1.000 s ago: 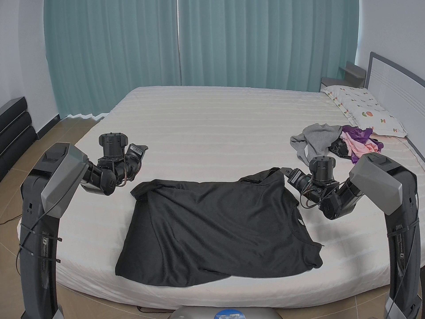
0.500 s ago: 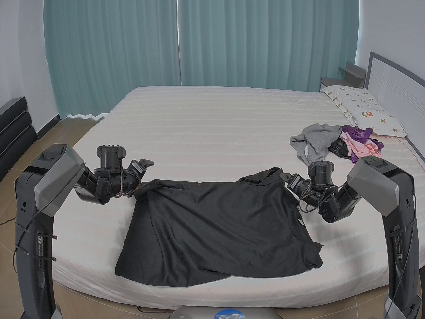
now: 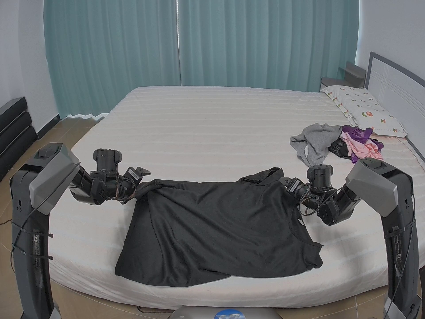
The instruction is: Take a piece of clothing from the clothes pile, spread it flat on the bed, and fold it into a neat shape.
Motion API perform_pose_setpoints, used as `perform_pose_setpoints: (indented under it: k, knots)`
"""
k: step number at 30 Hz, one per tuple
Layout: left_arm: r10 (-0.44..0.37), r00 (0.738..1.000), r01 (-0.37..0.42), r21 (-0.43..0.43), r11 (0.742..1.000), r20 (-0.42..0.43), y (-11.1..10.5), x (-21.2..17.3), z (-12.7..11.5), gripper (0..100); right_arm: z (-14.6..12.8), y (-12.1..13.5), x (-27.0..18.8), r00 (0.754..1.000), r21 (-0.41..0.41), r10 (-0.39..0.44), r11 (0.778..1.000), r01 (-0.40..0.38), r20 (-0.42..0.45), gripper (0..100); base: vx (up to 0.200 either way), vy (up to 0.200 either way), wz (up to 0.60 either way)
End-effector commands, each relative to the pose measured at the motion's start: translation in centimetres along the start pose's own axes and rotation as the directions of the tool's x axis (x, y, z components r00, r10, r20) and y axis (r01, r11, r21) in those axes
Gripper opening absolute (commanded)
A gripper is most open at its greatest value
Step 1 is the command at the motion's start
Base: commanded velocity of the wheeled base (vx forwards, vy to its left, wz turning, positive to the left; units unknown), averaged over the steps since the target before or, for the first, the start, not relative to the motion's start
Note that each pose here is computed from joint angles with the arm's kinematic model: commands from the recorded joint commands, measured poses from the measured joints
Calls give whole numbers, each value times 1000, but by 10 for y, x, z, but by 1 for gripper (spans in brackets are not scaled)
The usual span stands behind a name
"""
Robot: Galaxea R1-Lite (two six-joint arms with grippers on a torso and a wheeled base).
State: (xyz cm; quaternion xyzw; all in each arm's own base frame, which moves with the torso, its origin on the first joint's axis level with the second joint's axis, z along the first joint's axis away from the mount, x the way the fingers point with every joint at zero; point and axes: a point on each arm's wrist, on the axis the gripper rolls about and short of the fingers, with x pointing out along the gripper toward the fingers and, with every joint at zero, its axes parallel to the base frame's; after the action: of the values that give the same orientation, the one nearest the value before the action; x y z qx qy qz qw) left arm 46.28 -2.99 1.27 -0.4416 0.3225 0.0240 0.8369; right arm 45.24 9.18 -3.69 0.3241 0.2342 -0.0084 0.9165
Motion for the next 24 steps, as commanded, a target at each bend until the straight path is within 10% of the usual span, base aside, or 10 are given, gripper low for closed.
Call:
perform_pose_setpoints:
  k: [1,20,21,24]
  knots:
    - [1,1000,-1,-7,1000,18,1,-4,8,100,-2,-2,1,1000,1,-4,1000,4,-4,100,0,0,0]
    - [55,998,-55,97,994,7,22,28,3,100,-12,-1,3,1000,-5,-6,1000,6,-26,100,0,0,0]
    - [50,999,-51,97,994,11,20,30,4,0,-12,-1,2,1000,-5,-5,1000,5,-25,100,0,0,0]
    - [38,999,-40,98,994,22,18,34,7,0,-12,-1,3,1000,-5,-4,1000,4,-24,100,0,0,0]
